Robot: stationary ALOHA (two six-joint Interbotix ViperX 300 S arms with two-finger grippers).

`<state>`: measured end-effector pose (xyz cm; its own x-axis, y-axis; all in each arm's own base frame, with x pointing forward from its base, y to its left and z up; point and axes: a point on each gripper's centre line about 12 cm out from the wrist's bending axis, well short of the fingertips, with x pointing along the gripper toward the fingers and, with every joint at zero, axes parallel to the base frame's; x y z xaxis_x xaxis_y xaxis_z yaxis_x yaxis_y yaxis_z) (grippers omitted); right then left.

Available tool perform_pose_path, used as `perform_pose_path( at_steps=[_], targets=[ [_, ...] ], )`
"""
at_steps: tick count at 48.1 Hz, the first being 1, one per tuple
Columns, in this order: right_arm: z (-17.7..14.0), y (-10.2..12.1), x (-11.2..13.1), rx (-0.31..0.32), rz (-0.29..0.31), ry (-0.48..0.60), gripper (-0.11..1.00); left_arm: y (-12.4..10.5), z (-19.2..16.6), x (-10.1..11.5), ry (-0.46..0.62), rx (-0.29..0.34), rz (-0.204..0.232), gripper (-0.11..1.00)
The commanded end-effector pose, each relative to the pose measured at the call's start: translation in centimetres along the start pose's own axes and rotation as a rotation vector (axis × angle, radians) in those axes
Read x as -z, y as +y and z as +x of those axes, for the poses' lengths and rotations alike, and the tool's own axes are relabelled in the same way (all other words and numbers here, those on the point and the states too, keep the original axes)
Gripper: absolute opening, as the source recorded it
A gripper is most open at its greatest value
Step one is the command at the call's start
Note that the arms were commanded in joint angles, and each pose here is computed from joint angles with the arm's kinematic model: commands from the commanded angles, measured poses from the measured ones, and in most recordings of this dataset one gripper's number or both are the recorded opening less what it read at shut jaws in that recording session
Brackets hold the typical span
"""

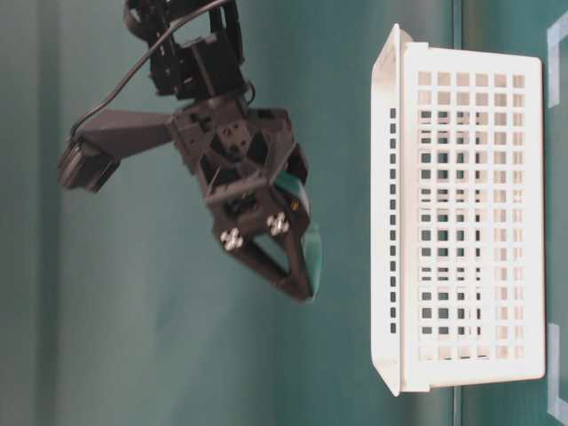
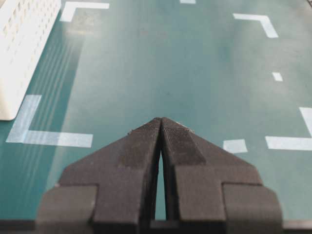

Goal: Put the tape into the white basket.
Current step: 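Lift the tape roll and carry it up over the white basket, then lower the tape roll into the basket and open the right gripper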

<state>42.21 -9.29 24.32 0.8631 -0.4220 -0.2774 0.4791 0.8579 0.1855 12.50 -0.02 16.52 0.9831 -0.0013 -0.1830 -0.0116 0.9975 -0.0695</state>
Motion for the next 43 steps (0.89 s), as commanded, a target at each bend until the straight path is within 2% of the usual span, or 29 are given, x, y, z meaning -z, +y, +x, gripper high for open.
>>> perform_pose_path(
  at_steps=[1, 9, 28, 34, 43],
  targets=[
    [-0.9, -0.7, -1.7, -0.006, -0.011, -0.035, 0.67, 0.0, 0.0, -0.5, -0.011, -0.002, -0.001, -0.11],
    [-1.3, -2.5, -2.0, 0.02, -0.029, -0.036, 0.67, 0.0, 0.0, -0.5, -0.011, -0.002, 0.001, -0.11],
    [-1.0, -8.3, -2.1, 0.155, 0.001, -0.031, 0.67, 0.0, 0.0, -0.5, -0.011, -0.002, -0.001, -0.11],
    [-0.9, -9.1, -1.8, 0.161, 0.001, -0.009, 0.67, 0.0, 0.0, -0.5, -0.011, -0.002, -0.001, -0.11],
    [-0.6, -9.2, -1.4, 0.144, -0.044, 0.016, 0.67, 0.0, 0.0, -0.5, -0.009, -0.003, -0.001, -0.11]
  ],
)
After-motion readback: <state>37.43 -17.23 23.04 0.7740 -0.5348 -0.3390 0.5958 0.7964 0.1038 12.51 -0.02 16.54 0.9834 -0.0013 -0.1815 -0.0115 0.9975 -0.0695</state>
